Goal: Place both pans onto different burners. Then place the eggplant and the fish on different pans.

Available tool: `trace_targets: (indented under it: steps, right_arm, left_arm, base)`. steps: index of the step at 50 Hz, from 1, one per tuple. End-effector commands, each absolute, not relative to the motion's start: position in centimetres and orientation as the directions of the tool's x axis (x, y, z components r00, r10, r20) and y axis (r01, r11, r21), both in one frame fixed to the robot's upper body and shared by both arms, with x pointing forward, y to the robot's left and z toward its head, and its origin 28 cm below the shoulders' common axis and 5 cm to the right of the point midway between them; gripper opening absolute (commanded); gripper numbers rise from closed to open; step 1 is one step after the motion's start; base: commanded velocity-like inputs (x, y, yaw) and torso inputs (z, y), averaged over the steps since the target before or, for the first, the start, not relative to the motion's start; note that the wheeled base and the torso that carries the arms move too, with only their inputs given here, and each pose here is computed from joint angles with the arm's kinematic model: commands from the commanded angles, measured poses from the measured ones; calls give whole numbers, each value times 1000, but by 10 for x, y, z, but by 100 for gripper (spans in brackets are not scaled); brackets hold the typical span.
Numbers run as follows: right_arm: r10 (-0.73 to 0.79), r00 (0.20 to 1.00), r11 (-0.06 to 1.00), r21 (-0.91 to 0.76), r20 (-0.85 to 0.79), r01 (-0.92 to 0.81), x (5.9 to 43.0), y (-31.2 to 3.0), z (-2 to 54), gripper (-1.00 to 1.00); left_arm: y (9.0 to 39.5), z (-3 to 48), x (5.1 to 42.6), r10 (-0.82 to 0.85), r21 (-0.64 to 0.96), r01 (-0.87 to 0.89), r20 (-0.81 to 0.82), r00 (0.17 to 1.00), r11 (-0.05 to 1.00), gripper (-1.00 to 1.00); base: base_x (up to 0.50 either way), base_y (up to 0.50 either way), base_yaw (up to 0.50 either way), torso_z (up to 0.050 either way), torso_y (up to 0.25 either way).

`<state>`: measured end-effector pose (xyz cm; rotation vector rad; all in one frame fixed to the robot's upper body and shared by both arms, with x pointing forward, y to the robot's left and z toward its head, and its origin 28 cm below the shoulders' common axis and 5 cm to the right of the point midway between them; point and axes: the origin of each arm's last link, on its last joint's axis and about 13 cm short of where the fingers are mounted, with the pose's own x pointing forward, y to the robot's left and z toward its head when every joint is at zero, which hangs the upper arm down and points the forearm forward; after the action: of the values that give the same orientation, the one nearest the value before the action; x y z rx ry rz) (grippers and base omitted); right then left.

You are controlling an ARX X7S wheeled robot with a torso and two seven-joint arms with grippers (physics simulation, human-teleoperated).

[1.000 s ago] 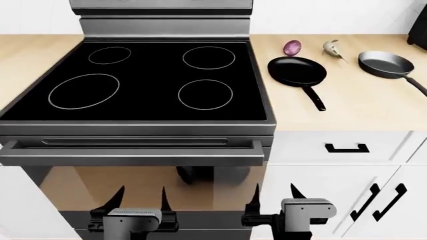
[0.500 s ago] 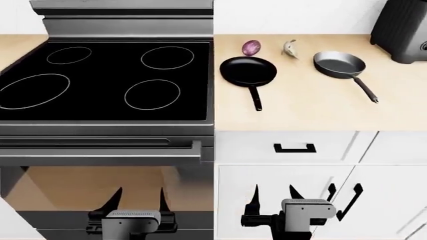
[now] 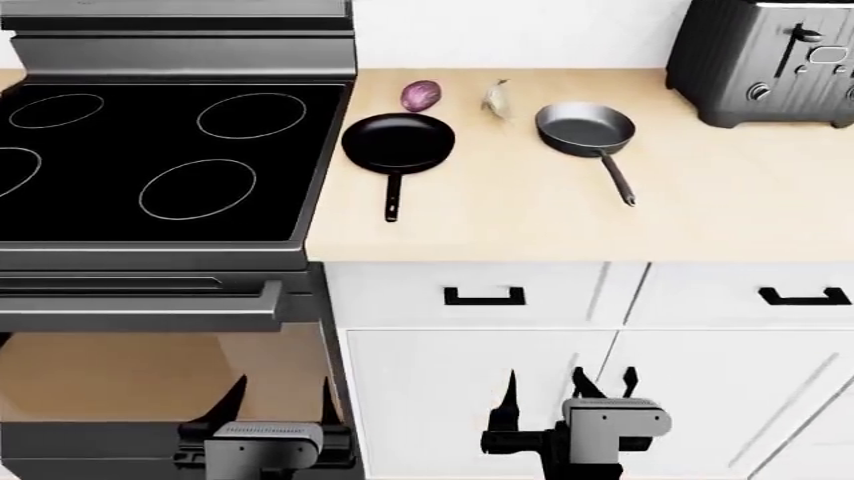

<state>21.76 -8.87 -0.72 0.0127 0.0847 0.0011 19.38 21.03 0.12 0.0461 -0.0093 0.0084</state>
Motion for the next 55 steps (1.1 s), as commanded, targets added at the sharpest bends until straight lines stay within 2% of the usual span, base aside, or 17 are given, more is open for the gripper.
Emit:
trace_targets:
  steps: [1,18,26,30,38,48,55]
  right_arm:
    - [3,996,1000,18,-88,-2,218,-89,-7,100]
    - [3,997,1000,13,-78,-2,218,-89,-7,100]
    - [-1,992,1000,28,-127,5,220,-91,1,100]
    - [-11,989,999,-43,-146,5,220,-97,30,100]
    - [62,981,996,-59,-186,-74,205,-102,82,100]
    - [80,980,984,-142,-184,-107,191,-109,134,100]
    - [71,989,980,-174,-131,-94,190,-114,164,100]
  left_arm:
    - [211,2,195,10,46,-10,13,1000,999,100]
    - [213,3,194,35,34,-35,24,999,999,100]
    - [214,10,193,12,52,-12,-7,1000,999,100]
    - [231,41,195,71,60,-64,-112,991,996,100]
    - [240,103,184,-4,47,15,-220,975,999,100]
    - [243,156,180,-30,140,62,-217,976,988,100]
    - [250,179,184,23,202,9,-156,988,979,100]
  base:
    - [0,-500,0,0,0]
    - [0,-500,0,0,0]
    - [0,0,0,0,0]
    - [0,0,0,0,0]
    - [0,0,0,0,0]
    - [0,0,0,0,0]
    - [0,0,0,0,0]
